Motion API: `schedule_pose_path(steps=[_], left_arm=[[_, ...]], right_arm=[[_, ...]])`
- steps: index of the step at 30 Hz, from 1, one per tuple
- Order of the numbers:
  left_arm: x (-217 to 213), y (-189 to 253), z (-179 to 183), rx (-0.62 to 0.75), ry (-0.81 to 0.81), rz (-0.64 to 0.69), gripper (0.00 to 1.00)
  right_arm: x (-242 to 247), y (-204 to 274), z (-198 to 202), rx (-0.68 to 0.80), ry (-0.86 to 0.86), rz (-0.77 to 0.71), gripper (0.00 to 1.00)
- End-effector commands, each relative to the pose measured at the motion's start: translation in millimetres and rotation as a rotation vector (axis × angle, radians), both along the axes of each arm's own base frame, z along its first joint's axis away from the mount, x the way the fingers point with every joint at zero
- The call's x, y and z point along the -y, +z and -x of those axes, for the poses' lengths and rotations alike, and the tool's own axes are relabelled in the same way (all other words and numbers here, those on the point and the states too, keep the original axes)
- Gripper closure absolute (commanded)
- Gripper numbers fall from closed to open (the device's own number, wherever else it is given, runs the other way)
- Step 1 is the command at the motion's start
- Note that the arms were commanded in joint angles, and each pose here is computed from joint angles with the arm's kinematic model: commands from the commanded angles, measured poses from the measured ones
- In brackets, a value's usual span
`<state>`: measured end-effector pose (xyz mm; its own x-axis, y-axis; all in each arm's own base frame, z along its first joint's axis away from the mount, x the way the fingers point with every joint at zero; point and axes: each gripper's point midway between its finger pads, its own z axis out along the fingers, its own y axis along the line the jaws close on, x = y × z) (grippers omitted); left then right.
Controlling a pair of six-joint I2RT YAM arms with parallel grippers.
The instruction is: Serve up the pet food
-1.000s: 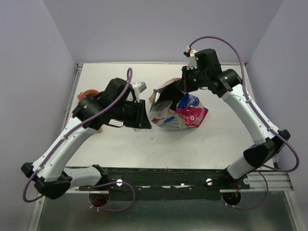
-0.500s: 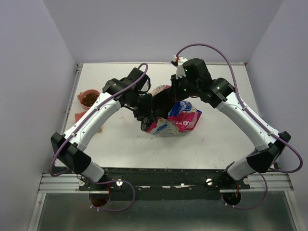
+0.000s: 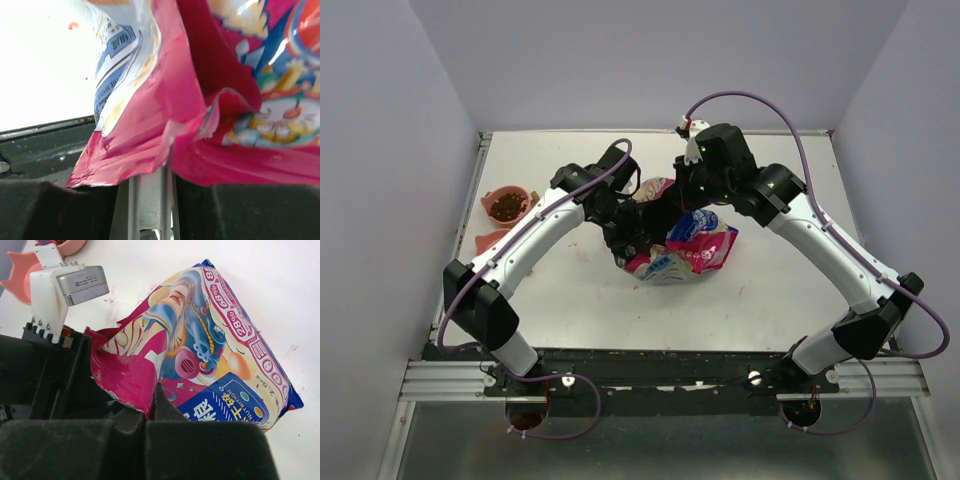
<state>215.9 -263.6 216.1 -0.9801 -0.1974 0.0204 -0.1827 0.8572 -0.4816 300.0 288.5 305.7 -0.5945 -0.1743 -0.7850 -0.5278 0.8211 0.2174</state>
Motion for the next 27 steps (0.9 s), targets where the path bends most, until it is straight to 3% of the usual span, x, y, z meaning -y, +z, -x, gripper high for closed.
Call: schedule_pose_path(steps=[1, 6, 13, 20, 27], left_arm=[[-10.0, -56.1, -55.5, 0.077, 0.137, -0.197, 1.0], [-20.3, -97.8, -114.5, 0.267, 0.193, -0.334, 1.0], [-23.2, -83.1, -166.0, 0.542, 0.184, -0.403, 1.0], [-28.1, -13.1, -170.3, 0.942, 0.193, -0.316, 1.0], [-36.4, 17.8, -155.2, 1.126, 0.113, -0.261, 1.0]], right_arm=[[-22.3, 96.0, 2.0, 0.172, 0.01, -0.281, 1.0], [-25.3, 93.8, 13.2, 0.117, -0.002, -0.318, 1.0], [-9.7, 89.5, 16.3, 0.103, -0.072, -0.29, 1.0], [5.7, 83.5, 11.8, 0.107, -0.177, -0.295, 1.0], [9.6, 78.1, 3.3, 0.081, -0.265, -0.303, 1.0]])
